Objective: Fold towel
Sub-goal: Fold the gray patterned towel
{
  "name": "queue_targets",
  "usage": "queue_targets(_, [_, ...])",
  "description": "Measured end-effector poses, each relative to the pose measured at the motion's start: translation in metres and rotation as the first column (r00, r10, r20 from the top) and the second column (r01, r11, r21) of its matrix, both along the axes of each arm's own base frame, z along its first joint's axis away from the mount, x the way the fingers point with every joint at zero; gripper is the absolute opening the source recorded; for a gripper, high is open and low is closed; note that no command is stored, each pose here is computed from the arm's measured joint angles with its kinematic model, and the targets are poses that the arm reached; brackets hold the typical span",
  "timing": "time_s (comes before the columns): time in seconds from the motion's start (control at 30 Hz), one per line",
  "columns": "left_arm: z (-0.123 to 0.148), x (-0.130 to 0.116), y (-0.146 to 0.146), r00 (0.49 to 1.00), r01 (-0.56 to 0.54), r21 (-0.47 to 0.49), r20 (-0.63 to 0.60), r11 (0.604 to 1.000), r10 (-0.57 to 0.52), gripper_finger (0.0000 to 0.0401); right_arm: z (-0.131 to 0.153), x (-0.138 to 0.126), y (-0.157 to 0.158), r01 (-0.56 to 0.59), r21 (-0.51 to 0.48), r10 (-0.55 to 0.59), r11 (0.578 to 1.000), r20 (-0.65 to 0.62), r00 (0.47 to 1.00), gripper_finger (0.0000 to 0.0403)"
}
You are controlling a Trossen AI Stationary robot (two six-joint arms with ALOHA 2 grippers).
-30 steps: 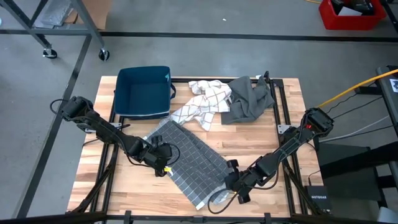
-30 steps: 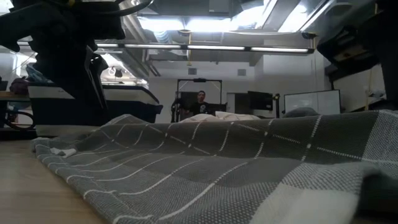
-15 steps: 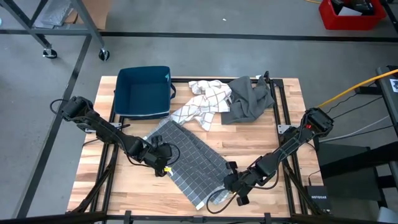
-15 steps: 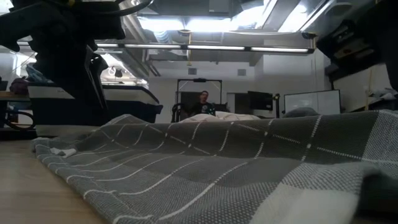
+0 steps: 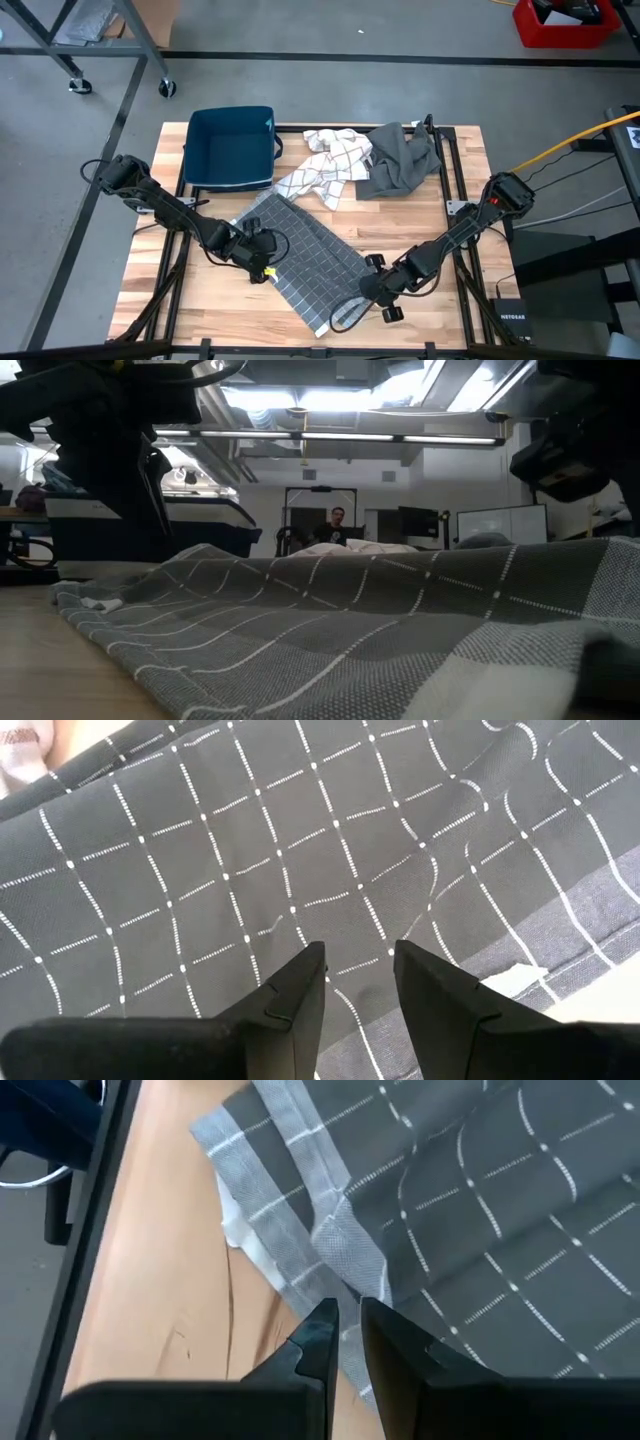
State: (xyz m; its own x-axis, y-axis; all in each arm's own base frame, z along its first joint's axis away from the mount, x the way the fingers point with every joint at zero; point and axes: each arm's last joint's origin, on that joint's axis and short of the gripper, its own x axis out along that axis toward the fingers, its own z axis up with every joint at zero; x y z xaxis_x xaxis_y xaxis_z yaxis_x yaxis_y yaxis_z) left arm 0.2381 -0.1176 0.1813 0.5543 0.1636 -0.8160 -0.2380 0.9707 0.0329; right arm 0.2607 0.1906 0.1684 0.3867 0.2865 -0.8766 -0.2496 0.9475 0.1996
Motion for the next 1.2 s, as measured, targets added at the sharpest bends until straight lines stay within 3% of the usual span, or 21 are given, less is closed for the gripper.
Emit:
queue_targets(0.1, [0.0,0.0,0.0,1.0,0.0,0.0,0.0,1.0,0.0,0.0115,0.0,0.001,-0.001,0.002,0.004,-0.002,1.0,0.001,1.0,0.0053])
queue_targets(0.27, [0.0,0.0,0.0,1.0,0.0,0.0,0.0,1.0,0.0,0.0115,0.003,0.007,-0.001,0.063,-0.047,-0.057,0.997,0.113,0.992,0.0053])
queue_targets(0.53, [-0.001,-0.001,0.001,1.0,-0.001,0.002,-0.005,1.0,0.001,0.0115,0.012,0.018,0.005,0.099,0.021,-0.101,0.995,0.259,0.961,0.0053])
queue_targets(0.7, [-0.001,-0.001,0.001,0.999,-0.035,-0.02,0.002,0.999,0.035,0.0115,0.01,0.018,0.0,0.097,0.013,-0.098,0.995,0.226,0.969,0.0053])
queue_targets(1.07, [-0.002,-0.001,0.001,0.998,-0.057,-0.034,0.005,0.998,0.057,0.0115,-0.011,0.004,-0.009,0.082,-0.075,-0.085,0.994,-0.038,0.996,0.0053])
queue_targets(1.2, [-0.002,-0.001,0.001,0.998,-0.057,-0.034,0.004,0.998,0.057,0.0115,-0.023,0.007,-0.006,0.086,-0.069,-0.09,0.994,-0.06,0.994,0.0053])
